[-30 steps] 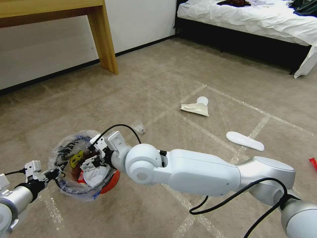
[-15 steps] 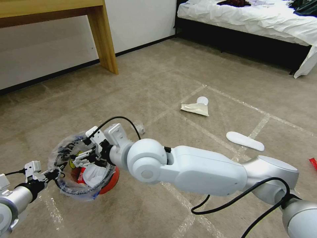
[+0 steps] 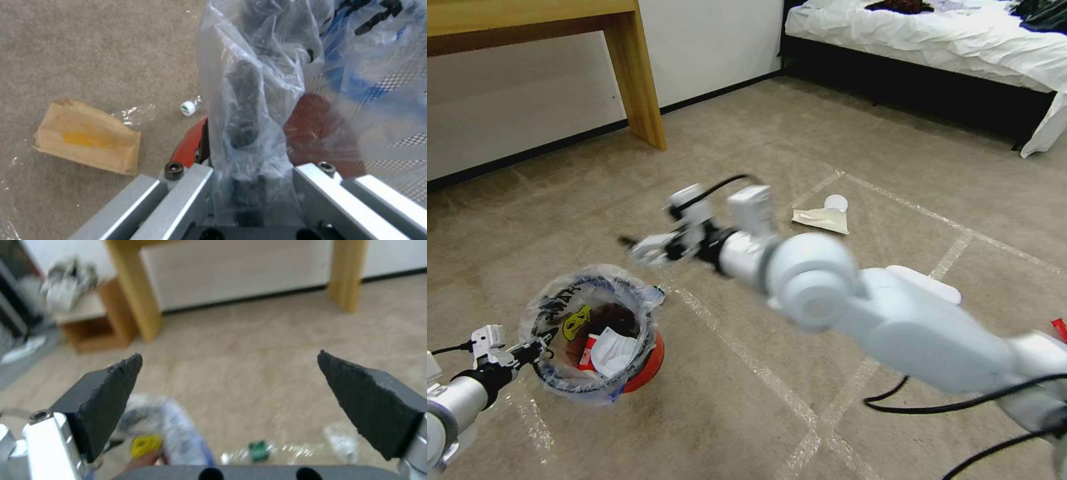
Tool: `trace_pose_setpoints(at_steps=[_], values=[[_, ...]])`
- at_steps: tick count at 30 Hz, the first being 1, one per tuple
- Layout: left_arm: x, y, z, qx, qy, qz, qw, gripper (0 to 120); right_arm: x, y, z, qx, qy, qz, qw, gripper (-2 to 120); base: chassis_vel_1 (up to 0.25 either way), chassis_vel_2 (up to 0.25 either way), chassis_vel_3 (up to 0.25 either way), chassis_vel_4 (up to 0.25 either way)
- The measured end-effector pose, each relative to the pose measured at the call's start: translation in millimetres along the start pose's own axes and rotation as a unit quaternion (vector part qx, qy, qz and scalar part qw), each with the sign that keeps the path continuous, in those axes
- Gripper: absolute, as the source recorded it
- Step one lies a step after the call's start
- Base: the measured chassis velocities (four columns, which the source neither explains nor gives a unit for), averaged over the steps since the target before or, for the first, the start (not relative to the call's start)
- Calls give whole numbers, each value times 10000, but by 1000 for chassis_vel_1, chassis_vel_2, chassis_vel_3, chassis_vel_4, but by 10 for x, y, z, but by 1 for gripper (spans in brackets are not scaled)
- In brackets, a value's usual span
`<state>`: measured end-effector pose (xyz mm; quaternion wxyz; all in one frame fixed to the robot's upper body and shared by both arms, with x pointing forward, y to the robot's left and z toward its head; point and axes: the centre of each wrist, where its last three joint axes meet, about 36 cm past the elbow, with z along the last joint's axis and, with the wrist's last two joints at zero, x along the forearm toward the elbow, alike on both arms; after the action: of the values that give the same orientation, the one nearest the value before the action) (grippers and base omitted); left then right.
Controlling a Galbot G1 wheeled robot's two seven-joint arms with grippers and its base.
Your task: Pick up the trash bin and place the garbage on the floor into it.
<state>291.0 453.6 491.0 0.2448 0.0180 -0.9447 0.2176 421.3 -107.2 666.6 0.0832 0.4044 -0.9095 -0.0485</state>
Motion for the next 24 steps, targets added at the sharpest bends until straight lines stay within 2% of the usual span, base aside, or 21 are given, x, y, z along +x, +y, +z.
trace_pose_setpoints(at_steps=[4, 5, 9, 13, 15, 16, 18, 21, 24], values=[[16, -2, -12, 32, -49, 14, 10000, 1, 181, -195, 39, -227, -353, 233, 9988, 100, 0, 0, 0, 0], [29, -13, -8, 52, -85, 22, 9999, 1, 299, -321, 115, -366, -645, 477, 9961, 100, 0, 0, 0, 0], [58, -46, 4, 66, -147, 44, 9999, 1, 490, -490, 176, -373, -1166, 909, 9883, 100, 0, 0, 0, 0], [88, -96, 23, 48, -197, 61, 9998, 1, 759, -652, 198, -184, -1719, 1386, 9751, 100, 0, 0, 0, 0], [131, -150, 63, 57, -239, 80, 9997, 1, 1061, -820, 350, 70, -2180, 2055, 9540, 100, 0, 0, 0, 0], [131, -150, 63, 57, -239, 80, 9997, 1, 1061, -820, 350, 70, -2180, 2055, 9540, 100, 0, 0, 0, 0], [258, -152, 131, 99, -319, -37, 9994, 1, 1154, -910, 525, 97, -2532, 2395, 9373, 100, 0, 0, 0, 0], [288, -161, 145, 97, -357, -73, 9993, 1, 1209, -943, 602, 171, -2707, 2527, 9287, 100, 0, 0, 0, 0], [321, -207, 160, 69, -388, -79, 9992, 1, 1379, -980, 870, 482, -3185, 2865, 9023, 100, 0, 0, 0, 0]])
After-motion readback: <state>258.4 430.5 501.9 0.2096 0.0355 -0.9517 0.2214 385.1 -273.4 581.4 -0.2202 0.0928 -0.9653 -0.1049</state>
